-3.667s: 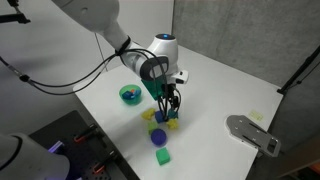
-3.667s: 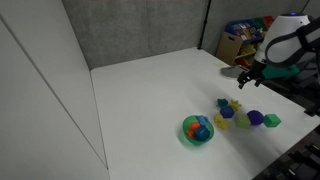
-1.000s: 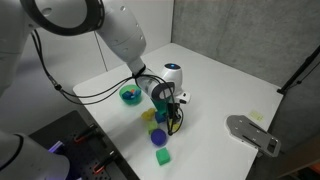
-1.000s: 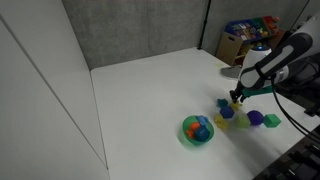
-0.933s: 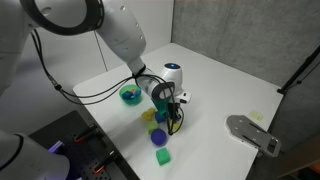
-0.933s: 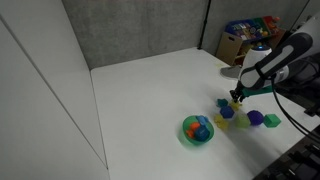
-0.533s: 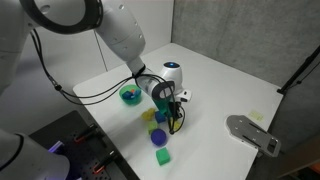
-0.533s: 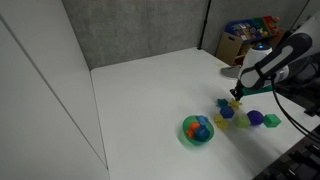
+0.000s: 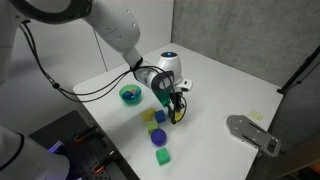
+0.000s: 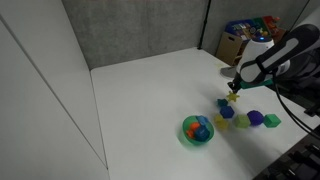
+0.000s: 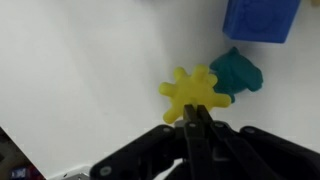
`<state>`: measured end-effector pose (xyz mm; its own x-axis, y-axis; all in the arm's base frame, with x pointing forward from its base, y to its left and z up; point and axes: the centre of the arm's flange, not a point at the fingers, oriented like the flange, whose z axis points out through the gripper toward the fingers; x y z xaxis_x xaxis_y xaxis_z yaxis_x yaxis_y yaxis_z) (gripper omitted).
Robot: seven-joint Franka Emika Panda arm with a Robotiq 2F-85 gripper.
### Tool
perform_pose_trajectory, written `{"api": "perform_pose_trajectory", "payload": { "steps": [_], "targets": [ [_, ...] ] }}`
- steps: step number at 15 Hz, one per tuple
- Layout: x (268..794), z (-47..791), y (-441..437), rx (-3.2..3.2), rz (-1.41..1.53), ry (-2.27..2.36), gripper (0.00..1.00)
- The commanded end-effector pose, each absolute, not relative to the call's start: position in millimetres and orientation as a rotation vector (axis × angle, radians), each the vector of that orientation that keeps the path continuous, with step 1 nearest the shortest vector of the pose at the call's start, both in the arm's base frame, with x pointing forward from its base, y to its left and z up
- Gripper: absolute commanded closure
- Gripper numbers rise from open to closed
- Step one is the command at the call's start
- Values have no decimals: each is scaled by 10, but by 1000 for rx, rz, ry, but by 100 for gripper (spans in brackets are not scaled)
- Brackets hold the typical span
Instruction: Put the yellow thing into the bowl
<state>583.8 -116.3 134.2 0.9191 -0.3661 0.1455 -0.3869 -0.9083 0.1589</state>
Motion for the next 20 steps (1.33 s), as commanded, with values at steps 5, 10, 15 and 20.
{"api": "perform_pose_trajectory", "payload": {
  "steps": [5,10,15,20],
  "targets": [
    [5860,2283,-209,2922,330,-446,97],
    [5794,2460,569,3001,349,-286,97],
    [5597,2449,1257,3108,269,-117,97],
    [5393,2330,1699,3207,159,-14,97]
  ]
}}
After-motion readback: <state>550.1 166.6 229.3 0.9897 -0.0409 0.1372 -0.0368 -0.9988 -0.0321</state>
